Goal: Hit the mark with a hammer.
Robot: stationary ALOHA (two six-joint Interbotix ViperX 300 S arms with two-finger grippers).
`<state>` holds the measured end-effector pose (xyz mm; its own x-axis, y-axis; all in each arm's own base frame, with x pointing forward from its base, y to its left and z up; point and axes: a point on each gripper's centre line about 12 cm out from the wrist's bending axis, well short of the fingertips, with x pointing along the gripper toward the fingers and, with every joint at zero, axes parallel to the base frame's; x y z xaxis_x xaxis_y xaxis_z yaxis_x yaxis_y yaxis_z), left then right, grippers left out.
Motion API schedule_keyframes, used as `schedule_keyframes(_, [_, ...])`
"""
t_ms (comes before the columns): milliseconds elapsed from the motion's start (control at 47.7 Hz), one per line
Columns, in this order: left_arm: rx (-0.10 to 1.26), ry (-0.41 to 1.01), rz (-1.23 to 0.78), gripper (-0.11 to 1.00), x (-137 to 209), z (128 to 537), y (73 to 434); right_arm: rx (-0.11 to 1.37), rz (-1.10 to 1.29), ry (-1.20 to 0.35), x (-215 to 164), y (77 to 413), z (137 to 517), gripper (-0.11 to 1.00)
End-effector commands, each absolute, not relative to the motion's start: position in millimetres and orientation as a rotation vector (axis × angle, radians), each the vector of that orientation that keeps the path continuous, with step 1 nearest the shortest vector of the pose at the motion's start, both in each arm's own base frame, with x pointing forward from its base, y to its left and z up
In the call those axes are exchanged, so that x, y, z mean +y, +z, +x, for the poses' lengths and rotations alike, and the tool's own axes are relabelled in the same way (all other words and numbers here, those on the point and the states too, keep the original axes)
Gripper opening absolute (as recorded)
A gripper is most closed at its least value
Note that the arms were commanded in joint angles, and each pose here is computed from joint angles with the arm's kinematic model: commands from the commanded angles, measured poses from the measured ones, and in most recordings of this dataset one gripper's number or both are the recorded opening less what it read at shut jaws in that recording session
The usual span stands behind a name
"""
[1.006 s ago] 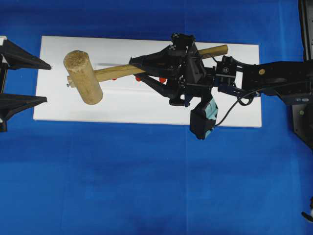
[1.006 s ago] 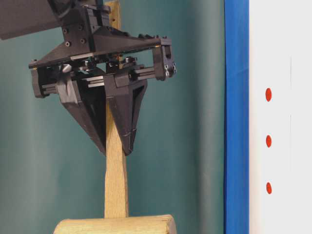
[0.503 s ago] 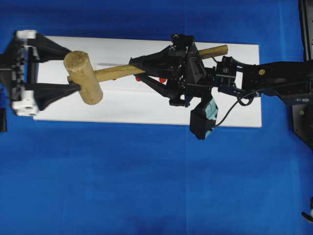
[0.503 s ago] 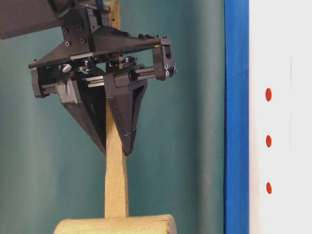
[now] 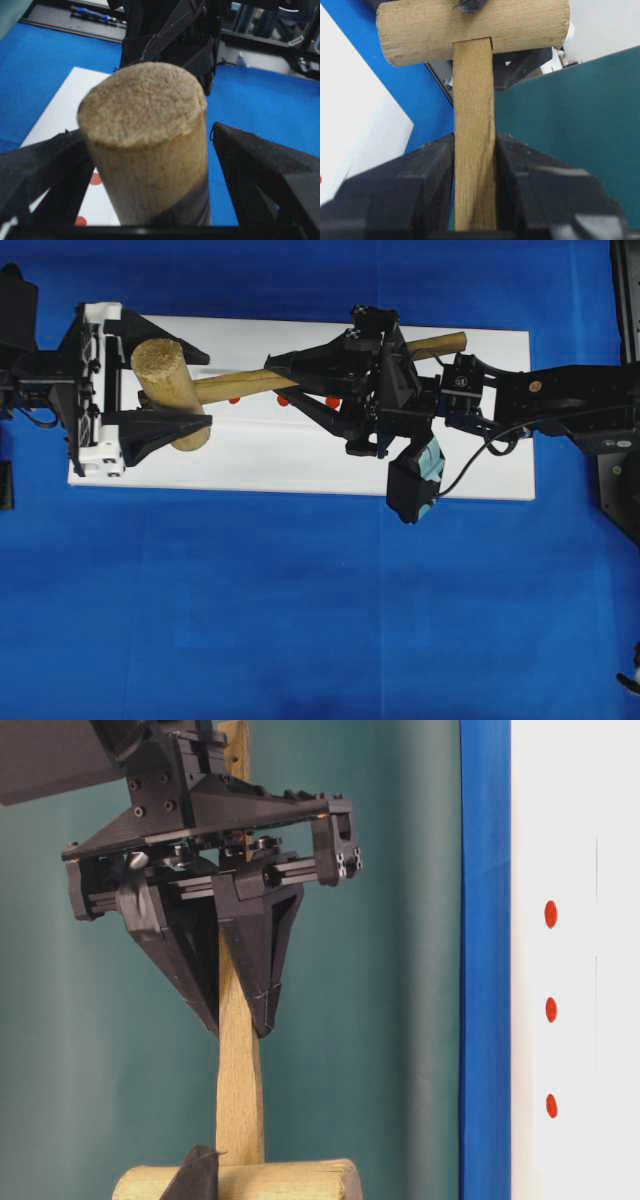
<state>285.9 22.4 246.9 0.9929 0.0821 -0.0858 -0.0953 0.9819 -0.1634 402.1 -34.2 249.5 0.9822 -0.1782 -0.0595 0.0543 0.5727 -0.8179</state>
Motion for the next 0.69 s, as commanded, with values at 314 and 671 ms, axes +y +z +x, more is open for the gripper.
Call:
schedule_keyframes(314, [0.058, 0.084, -0.166, 0.43, 21.8, 290.6, 255.7, 0.07, -0.919, -0.18, -34.6, 277.9, 403.3, 0.1])
schedule_keyframes(671, [0.061, 0.085, -0.163, 0.44, 21.7, 288.8, 254.9, 0.105, -0.876, -0.155, -33.8, 275.4, 405.1, 0.1])
